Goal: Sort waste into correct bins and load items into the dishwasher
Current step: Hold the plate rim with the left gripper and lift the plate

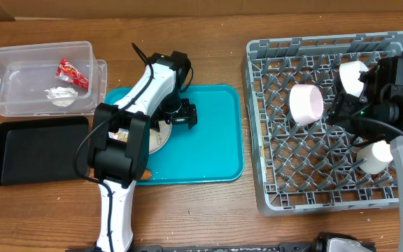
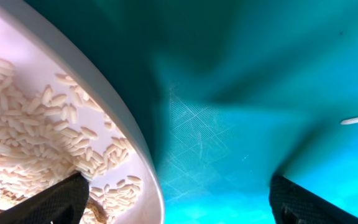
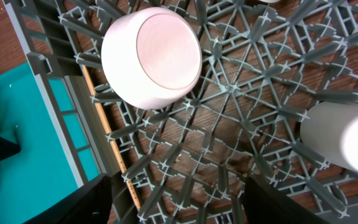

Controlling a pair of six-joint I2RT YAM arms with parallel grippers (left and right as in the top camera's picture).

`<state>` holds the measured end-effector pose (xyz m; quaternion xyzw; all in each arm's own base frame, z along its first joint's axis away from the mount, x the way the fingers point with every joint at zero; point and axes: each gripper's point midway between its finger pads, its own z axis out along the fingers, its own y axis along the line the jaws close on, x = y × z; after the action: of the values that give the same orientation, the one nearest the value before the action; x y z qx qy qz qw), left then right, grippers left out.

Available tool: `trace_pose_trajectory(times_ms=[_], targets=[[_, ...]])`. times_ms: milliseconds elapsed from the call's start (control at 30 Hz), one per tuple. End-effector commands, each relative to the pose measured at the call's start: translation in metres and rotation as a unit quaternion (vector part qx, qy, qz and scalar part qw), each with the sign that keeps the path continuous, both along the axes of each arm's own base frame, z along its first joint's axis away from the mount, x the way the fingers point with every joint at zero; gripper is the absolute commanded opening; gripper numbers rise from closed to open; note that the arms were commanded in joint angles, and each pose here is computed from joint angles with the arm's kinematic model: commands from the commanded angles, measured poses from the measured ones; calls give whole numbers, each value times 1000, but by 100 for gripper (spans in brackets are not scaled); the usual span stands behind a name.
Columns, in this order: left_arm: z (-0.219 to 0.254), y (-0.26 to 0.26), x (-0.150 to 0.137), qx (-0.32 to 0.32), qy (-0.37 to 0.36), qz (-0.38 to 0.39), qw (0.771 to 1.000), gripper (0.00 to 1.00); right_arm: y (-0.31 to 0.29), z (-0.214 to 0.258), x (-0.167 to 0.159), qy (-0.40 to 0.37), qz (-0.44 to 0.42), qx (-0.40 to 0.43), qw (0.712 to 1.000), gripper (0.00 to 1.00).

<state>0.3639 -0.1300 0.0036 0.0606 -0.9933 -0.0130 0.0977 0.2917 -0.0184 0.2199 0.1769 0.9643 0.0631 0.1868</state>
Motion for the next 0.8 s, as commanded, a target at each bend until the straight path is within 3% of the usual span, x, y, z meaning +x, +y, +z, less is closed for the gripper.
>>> trace_pose_trajectory(times_ms=[0, 267, 600, 767], targets=[[-19, -4, -11, -9, 29, -5, 1000, 95, 1, 1, 0, -2, -1, 5, 1000, 70], [-19, -10, -12, -23, 31, -7, 999, 96, 1, 1, 1, -3, -1, 5, 1000, 70], [-19, -15, -11, -34, 30, -2, 999, 82, 1, 1, 0, -2, -1, 5, 1000, 70], [-21, -21, -5, -39, 16, -7, 999, 80, 1, 1, 0, -2, -1, 5, 1000, 70]])
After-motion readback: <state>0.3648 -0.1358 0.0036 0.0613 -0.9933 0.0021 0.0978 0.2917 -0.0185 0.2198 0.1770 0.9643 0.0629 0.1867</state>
